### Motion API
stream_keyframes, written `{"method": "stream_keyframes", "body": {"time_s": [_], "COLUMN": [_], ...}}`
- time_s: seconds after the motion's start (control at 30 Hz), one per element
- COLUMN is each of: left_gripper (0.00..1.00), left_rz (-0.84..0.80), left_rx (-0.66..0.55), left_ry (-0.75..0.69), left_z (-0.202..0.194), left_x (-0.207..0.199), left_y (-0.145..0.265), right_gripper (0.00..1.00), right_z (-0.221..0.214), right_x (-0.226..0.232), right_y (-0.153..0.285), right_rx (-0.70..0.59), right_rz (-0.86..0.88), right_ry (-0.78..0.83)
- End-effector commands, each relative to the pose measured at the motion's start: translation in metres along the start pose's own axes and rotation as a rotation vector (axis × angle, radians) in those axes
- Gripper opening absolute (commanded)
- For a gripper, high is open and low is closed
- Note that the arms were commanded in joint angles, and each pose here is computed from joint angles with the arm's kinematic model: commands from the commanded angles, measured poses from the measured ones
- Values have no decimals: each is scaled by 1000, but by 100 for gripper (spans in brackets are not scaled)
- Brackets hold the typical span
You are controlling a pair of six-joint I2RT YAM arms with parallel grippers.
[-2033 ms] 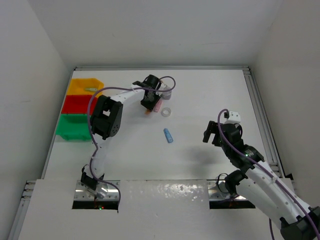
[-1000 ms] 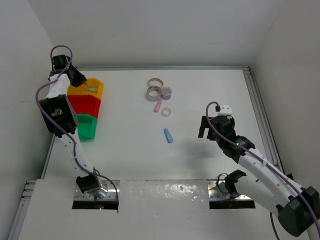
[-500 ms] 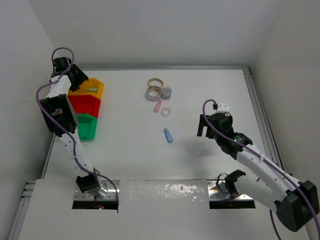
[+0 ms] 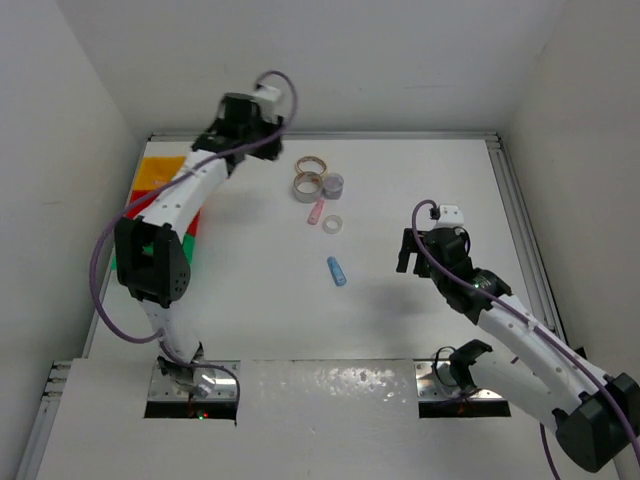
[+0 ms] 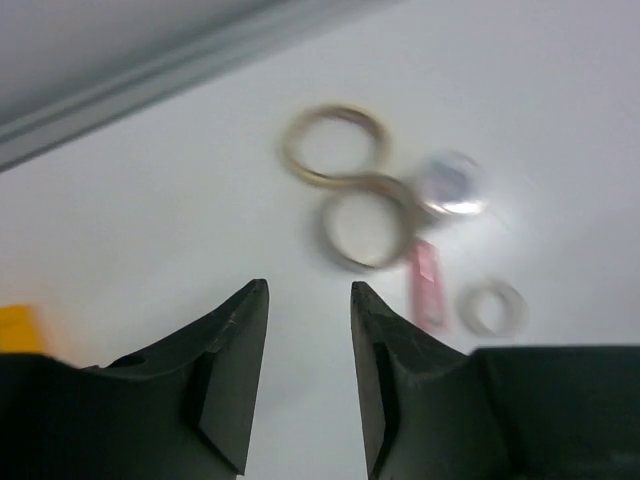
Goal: Sort the stationery into containers
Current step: Place the stationery in the storage box, then pick up the stationery from the center of the board.
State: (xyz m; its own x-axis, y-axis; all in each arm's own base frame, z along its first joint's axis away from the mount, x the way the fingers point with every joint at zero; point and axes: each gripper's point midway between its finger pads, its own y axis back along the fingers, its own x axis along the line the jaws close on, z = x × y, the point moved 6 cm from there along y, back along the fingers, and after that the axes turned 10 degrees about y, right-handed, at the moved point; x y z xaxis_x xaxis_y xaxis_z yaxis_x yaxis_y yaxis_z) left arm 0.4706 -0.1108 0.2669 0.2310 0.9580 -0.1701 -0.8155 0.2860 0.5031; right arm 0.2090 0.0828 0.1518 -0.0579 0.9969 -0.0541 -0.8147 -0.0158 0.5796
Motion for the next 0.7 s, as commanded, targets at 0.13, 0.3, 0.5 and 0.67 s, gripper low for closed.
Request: {"method": "stream_keyframes", "body": {"time_s": [0.13, 0.3, 0.5, 0.67], "left_gripper": [42, 52, 61, 63], "left_rz": [-345, -581, -646, -763], "left_rx": [526, 579, 564, 509], "left_ry": [-430, -828, -1201, -1317], "left_z": [-156, -206, -234, -249], "left_x": [-137, -169, -170, -186], "left_y": [20, 42, 34, 25], "right_gripper": [89, 90, 90, 90], "right_z": [-6, -16, -25, -30], "right_x": [-2, -3, -6, -8], "right_y": [12, 19, 27, 33], "right_rx": [-9, 1, -6, -23], "right_rz": [17, 47, 73, 80], "right_ry": [-31, -26, -49, -82]}}
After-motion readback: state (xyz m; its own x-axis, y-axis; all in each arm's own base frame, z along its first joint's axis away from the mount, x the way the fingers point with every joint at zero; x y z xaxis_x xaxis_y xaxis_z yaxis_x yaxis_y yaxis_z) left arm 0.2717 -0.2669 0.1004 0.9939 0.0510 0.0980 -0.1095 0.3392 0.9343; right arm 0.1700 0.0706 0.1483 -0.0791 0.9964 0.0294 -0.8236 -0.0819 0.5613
